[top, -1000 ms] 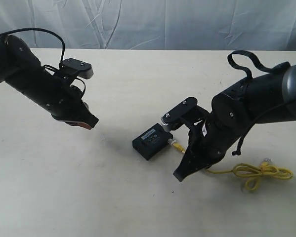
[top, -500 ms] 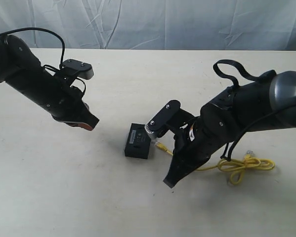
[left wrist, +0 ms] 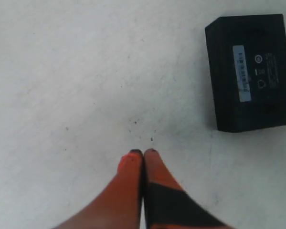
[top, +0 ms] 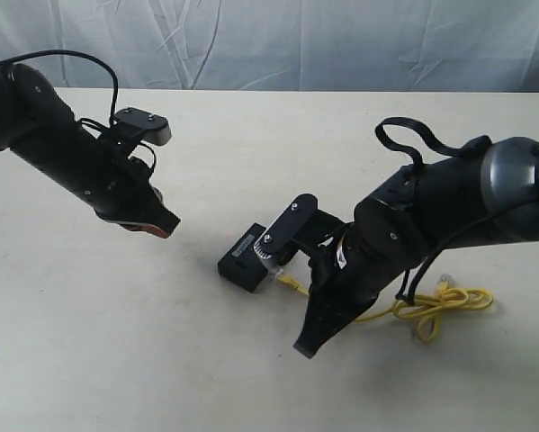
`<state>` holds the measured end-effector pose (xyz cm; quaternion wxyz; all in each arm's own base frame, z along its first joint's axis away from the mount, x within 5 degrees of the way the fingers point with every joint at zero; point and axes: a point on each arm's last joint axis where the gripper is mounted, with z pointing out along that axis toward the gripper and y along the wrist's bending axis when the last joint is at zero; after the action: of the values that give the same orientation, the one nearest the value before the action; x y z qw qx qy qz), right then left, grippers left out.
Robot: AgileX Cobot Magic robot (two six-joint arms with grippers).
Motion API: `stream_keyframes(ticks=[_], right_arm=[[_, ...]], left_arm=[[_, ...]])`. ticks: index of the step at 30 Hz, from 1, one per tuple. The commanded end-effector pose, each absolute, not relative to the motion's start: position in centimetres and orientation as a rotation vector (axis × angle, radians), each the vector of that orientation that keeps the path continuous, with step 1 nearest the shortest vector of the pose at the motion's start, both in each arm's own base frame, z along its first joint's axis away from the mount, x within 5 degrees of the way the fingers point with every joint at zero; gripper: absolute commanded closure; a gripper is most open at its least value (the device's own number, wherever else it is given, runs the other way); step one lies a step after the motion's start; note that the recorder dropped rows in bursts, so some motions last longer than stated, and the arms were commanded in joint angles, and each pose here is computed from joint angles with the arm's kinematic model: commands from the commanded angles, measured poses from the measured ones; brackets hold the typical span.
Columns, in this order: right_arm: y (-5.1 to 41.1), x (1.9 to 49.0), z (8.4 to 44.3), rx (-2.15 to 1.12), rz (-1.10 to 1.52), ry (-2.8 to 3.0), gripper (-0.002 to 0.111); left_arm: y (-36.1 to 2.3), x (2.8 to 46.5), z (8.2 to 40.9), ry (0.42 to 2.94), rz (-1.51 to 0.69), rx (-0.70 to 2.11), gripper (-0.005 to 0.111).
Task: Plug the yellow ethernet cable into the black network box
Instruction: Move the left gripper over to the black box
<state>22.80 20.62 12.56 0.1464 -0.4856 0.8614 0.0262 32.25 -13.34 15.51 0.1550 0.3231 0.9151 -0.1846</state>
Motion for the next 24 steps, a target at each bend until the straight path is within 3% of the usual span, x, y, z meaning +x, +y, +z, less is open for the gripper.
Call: stream_keyframes(ticks=[1,12,24], right_arm=[[20.2,22.3,12.9,-1.437,0.052,2.509,0.109],[18.8,21.6,16.0,-1.496,-0.036,2.492,0.109],[19.8,22.0,15.0,-1.542,-0.037,2.401,0.109]], left_arm=[[-13.6,32.8,15.7,2.57,-0.5,0.901,0.107],[-14.9,34.5,14.4,2.632,-0.641,0.952,0.107],[-15.0,34.2,13.3,2.681,-0.676,0.996,0.107]])
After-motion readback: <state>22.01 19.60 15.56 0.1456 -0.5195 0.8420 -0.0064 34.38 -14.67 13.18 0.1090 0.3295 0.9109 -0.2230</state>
